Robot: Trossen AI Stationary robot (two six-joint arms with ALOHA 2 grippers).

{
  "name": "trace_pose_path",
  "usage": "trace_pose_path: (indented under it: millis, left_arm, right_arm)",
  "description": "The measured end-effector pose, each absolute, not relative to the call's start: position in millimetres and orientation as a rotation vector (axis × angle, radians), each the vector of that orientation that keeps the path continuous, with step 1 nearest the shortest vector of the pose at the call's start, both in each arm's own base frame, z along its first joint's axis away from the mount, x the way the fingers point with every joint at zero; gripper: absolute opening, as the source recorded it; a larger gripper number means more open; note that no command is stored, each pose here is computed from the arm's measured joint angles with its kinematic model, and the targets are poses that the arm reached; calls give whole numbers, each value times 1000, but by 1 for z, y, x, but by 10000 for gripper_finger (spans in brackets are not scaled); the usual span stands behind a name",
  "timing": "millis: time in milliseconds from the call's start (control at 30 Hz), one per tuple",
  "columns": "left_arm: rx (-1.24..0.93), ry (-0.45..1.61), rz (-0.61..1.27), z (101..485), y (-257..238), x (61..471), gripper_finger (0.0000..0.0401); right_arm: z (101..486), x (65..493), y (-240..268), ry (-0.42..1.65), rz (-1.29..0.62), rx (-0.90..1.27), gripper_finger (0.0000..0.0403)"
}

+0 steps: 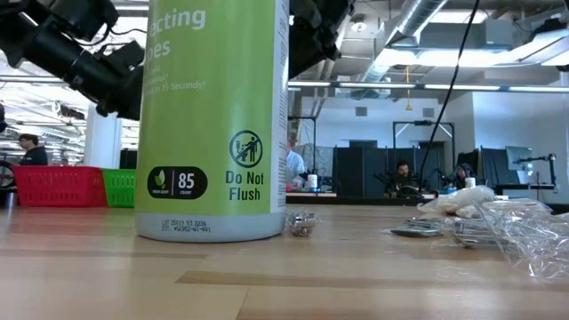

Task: Pick & Place Travel size toiletries
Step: Put the black comb into the bottom green bin

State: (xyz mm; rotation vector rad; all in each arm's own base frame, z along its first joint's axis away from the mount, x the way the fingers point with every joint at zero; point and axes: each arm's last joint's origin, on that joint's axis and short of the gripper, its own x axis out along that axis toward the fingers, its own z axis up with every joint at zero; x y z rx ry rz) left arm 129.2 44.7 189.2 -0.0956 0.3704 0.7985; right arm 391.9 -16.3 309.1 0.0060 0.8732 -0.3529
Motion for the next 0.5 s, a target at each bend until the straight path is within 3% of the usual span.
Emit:
trace_pose_path:
  millis: [500]
  left_arm:
    - [39,650,864,161,53,139,5]
  right_arm:
    - [309,393,-16,866,-351,3,56]
